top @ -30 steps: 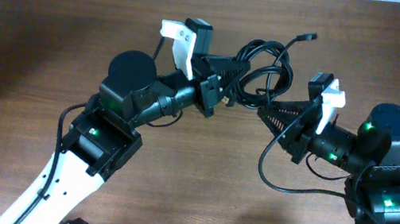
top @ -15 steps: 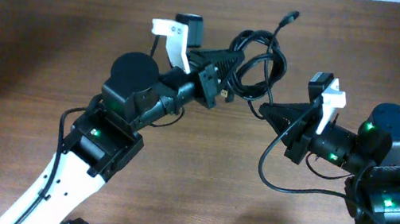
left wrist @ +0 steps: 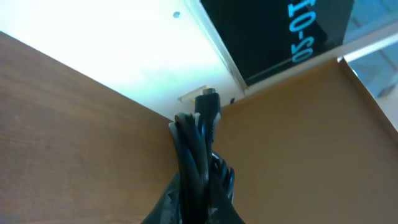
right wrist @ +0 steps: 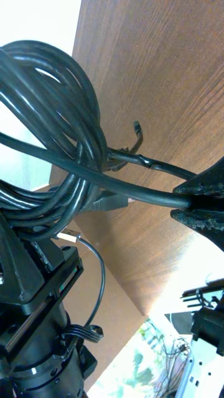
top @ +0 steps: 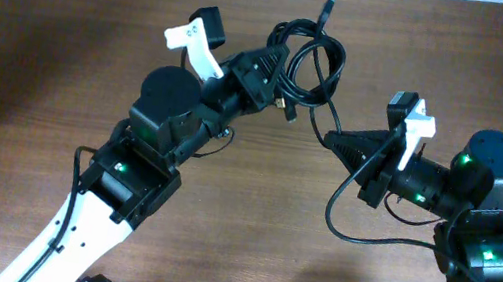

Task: Untangle cables

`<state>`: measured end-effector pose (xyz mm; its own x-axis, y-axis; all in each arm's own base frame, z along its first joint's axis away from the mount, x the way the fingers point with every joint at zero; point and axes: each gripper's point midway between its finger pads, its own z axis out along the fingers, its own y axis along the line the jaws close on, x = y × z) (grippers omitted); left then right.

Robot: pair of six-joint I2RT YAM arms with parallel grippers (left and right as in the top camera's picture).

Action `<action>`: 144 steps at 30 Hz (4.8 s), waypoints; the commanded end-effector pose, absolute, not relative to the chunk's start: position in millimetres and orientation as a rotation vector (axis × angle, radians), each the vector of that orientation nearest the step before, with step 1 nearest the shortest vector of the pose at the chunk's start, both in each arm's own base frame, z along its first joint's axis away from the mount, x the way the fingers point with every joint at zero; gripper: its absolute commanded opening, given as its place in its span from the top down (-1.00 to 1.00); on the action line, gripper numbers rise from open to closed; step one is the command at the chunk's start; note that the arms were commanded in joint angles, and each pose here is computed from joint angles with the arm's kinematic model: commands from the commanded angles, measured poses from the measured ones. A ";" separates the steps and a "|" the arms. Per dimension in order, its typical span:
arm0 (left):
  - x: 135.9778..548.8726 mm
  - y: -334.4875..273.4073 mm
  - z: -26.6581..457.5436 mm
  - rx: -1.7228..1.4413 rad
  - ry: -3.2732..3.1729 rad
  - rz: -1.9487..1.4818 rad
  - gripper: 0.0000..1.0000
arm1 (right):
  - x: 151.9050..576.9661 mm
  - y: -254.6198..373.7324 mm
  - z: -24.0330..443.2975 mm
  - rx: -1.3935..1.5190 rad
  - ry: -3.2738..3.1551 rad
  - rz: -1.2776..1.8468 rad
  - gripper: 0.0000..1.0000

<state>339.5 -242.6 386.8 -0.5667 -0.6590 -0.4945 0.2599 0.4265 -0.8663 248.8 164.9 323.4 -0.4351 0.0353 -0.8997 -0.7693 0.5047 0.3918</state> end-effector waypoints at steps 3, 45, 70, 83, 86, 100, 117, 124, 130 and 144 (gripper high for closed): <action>358.2 -208.0 403.0 -0.519 1.648 -1.168 1.00 | 227.3 175.4 332.0 -0.756 1.713 1.145 0.92; 316.2 -260.5 402.5 0.055 1.762 -1.295 1.00 | 241.7 167.3 322.5 -0.691 1.767 1.046 -0.37; 318.8 -275.4 407.4 -0.016 1.707 -1.238 1.00 | 234.3 171.8 327.1 -0.731 1.736 1.092 0.92; 360.5 -241.2 402.8 -0.281 1.622 -1.026 1.00 | 229.7 173.7 327.3 -0.747 1.732 1.122 0.92; 362.6 -236.5 409.6 -0.303 1.585 -1.018 1.00 | 229.7 173.7 327.3 -0.747 1.732 1.122 0.92; 368.5 -221.3 376.9 -0.369 1.690 -0.866 1.00 | 250.9 161.6 319.3 -0.596 1.818 1.025 0.92; 363.2 -199.4 319.6 -0.412 1.893 -0.633 1.00 | 271.2 145.6 312.1 -0.394 1.902 0.948 0.92; 358.9 -190.4 302.7 -0.481 1.946 -0.591 1.00 | 273.4 143.6 311.5 -0.358 1.914 0.948 0.92; 359.8 -192.7 306.2 -0.477 1.934 -0.610 1.00 | 272.7 143.6 310.0 -0.356 1.921 0.950 0.92; 349.3 -241.8 334.6 -0.064 1.904 -0.771 1.00 | 272.8 143.5 309.1 -0.342 1.930 0.959 -0.39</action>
<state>357.8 -218.6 312.2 -0.4610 -0.5055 -0.7293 0.0811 0.7944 -0.6019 272.8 144.5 303.8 -0.5463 0.1339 -0.8268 -0.5774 0.6549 0.4875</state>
